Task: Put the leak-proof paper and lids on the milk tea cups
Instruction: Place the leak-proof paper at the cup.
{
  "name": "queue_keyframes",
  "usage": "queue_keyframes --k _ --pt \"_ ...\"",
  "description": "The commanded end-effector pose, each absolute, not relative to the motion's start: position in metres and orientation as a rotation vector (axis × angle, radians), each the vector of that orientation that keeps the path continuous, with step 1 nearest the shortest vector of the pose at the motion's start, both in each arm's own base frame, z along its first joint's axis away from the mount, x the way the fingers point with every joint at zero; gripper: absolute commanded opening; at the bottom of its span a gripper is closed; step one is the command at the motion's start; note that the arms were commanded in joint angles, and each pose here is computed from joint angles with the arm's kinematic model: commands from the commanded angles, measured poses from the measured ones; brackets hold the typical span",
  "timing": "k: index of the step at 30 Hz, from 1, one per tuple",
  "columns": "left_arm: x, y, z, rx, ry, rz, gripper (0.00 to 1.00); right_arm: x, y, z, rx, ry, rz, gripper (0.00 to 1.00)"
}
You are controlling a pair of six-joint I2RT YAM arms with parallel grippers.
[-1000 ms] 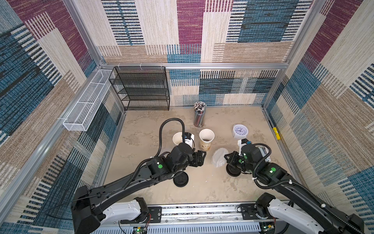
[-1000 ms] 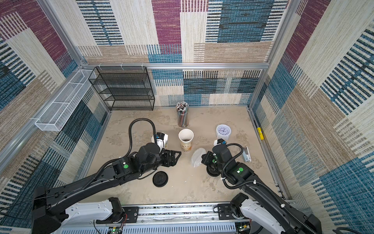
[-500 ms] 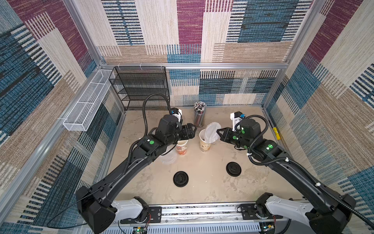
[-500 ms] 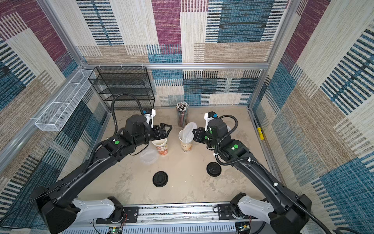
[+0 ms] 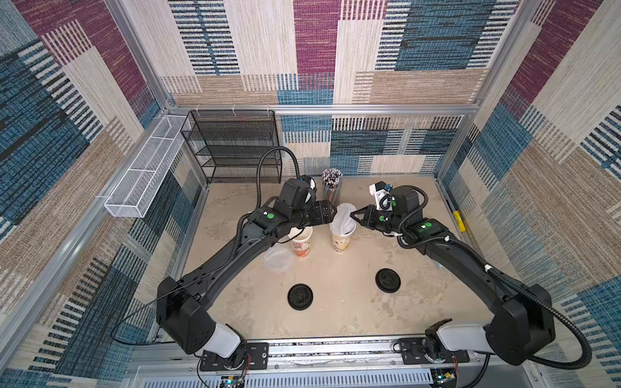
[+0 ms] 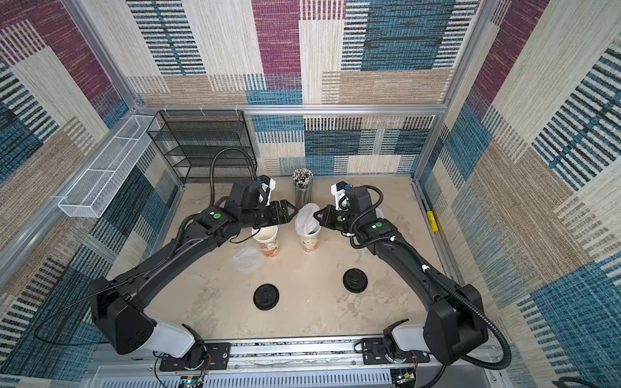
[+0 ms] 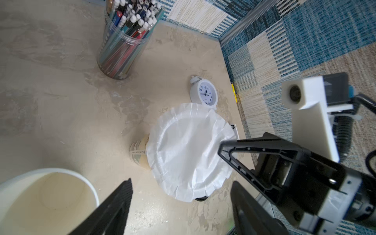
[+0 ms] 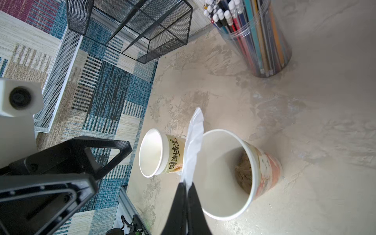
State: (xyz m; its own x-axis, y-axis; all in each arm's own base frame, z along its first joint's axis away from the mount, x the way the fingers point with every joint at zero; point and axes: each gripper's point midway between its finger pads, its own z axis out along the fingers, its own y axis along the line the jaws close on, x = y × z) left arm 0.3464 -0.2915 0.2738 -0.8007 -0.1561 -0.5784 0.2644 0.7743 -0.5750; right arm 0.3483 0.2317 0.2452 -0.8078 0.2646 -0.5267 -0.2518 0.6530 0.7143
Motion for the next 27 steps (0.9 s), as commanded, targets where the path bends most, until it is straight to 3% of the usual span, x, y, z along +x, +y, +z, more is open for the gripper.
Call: queue_keyframes --k 1,10,20,27 --pt "0.346 -0.295 0.269 0.119 2.364 -0.878 0.79 0.353 0.226 0.232 0.019 2.288 1.038 0.0" --pt "0.355 -0.304 0.252 0.142 2.42 -0.851 0.74 0.359 0.215 0.209 0.07 2.352 0.924 0.01" --pt "0.359 -0.306 0.241 0.132 2.459 -0.835 0.73 0.362 0.211 0.207 0.084 2.367 0.89 0.16" --pt "0.358 -0.306 0.241 0.13 2.458 -0.832 0.73 0.363 0.207 0.203 0.096 2.382 0.85 0.21"
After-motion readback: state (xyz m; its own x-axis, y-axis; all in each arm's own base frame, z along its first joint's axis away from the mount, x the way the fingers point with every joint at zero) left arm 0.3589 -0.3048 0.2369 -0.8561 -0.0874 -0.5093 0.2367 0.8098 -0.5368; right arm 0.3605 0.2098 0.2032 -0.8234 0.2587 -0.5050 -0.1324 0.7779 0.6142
